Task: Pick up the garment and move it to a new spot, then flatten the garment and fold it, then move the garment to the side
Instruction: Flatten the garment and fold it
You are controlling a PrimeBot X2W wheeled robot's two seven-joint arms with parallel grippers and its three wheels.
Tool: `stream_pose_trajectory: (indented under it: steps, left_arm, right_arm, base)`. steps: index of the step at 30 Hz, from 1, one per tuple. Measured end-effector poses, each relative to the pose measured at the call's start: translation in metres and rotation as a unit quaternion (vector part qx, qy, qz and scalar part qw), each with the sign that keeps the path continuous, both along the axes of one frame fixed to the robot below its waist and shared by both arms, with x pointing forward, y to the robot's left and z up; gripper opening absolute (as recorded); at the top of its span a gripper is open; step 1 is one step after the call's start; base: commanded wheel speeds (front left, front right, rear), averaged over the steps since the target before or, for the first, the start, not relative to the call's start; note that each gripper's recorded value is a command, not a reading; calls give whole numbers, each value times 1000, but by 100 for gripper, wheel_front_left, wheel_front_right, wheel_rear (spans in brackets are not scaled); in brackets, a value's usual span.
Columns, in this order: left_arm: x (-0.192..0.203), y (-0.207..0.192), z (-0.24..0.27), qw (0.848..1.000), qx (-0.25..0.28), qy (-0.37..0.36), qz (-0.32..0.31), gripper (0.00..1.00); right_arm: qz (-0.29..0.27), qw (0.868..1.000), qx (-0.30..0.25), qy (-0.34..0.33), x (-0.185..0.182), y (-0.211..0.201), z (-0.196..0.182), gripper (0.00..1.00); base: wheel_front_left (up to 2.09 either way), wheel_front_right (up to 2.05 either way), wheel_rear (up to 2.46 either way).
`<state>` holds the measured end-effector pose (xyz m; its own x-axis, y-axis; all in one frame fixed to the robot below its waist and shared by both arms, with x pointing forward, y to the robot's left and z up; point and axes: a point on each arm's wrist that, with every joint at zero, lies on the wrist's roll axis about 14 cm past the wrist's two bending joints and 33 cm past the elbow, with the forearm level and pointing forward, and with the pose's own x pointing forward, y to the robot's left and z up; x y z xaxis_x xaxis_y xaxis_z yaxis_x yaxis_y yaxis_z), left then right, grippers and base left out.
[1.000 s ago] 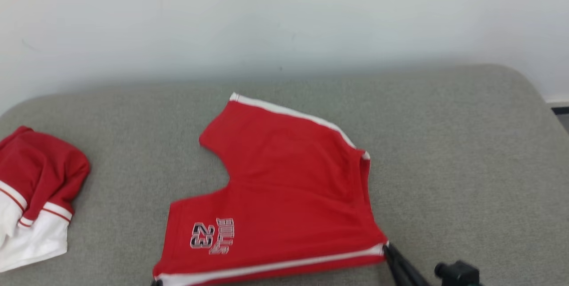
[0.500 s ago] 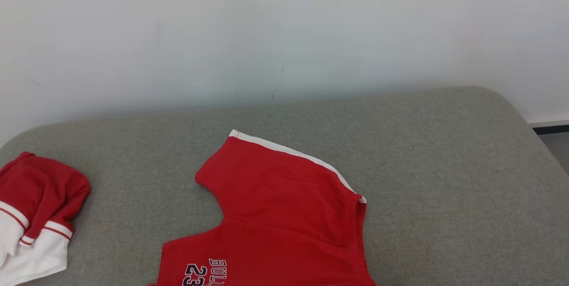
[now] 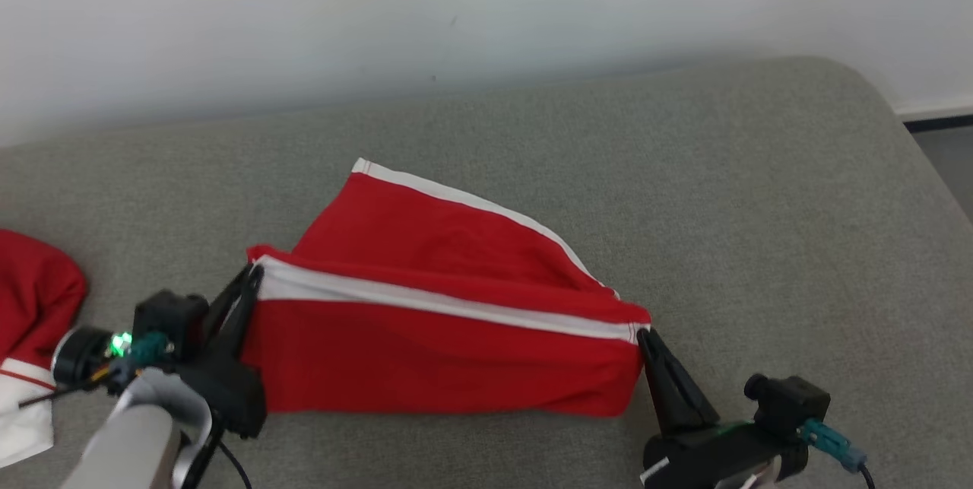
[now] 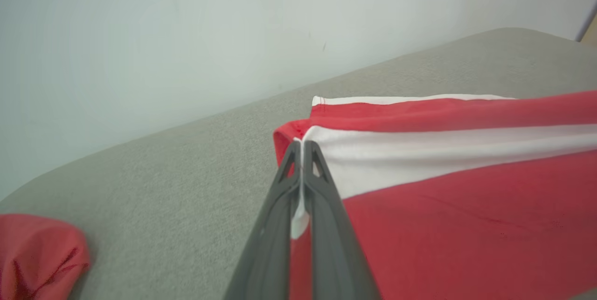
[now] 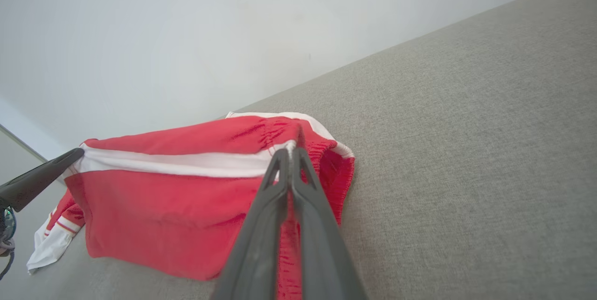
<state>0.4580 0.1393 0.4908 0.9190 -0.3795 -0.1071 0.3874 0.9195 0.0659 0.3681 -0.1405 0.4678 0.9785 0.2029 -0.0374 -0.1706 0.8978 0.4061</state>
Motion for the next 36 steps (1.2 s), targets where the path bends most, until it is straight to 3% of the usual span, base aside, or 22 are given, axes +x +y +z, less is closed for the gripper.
stream_pose_trajectory:
  steps: [7,15,20,27,34,35,36]
  left_arm:
    - [72,-24,19,997,48,-4,-52,0]
    - [104,-61,9,993,63,1,-104,0]
    - [124,-81,1,989,73,2,-132,0]
    - [149,-78,-27,988,91,25,-122,0]
    - [154,-90,-50,987,90,41,-128,0]
    - [154,-90,-53,987,90,43,-127,0]
    - [153,-89,-54,987,89,45,-125,32]
  right_arm:
    - [-54,998,24,-10,41,-17,6,0]
    - [-108,994,13,8,53,-50,-8,0]
    - [-110,994,15,10,61,-52,-11,0]
    - [-94,995,32,34,65,-40,-25,0]
    - [-93,994,36,43,71,-41,-32,0]
    - [-93,994,36,42,72,-41,-32,37]
    - [-94,994,37,40,73,-41,-30,99]
  base:
    - [0,0,0]
    - [0,0,0]
    - [0,0,0]
    - [0,0,0]
    - [0,0,0]
    - [0,0,0]
    - [0,0,0]
